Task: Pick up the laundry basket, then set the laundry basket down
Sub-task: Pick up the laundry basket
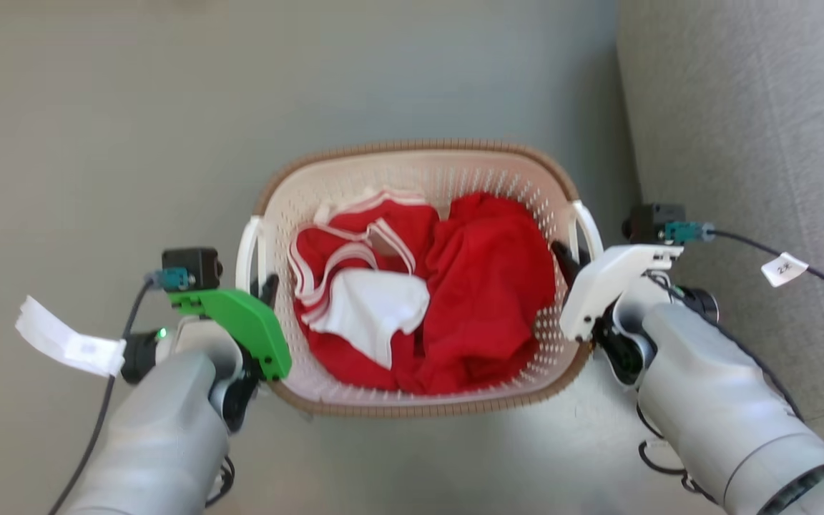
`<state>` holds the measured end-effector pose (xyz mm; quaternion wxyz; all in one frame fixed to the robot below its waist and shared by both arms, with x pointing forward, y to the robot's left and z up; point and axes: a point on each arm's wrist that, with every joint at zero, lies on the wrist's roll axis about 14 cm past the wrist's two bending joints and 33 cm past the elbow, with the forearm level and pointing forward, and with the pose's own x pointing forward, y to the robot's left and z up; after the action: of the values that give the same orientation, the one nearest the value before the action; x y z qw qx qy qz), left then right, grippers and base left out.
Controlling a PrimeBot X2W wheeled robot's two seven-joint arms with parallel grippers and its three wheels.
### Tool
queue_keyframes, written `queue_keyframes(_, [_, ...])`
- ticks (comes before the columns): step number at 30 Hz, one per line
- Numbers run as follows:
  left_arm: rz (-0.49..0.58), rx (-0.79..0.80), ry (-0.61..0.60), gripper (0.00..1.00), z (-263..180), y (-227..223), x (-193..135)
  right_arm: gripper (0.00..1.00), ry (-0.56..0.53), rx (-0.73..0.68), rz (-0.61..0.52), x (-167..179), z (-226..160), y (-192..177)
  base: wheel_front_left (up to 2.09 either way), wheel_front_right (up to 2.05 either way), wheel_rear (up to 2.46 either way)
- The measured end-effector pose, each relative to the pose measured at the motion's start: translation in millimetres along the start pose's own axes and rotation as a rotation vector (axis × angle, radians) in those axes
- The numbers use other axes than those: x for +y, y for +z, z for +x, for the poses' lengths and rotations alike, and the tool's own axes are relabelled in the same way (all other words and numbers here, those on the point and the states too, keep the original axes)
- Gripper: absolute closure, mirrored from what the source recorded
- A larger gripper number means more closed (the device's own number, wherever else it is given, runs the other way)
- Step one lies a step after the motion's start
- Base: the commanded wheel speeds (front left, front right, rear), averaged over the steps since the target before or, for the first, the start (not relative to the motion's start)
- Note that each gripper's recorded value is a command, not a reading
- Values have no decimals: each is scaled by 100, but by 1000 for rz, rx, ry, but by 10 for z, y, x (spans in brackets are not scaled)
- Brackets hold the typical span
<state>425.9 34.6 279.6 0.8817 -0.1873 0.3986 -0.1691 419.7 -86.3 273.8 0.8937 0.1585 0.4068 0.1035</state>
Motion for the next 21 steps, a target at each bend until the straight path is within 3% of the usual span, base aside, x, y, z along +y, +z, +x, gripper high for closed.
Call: queue_keyframes(21, [7, 38, 23, 100, -746, -364, -228, 100, 10, 60, -10, 211, -742, -392, 0, 0, 0])
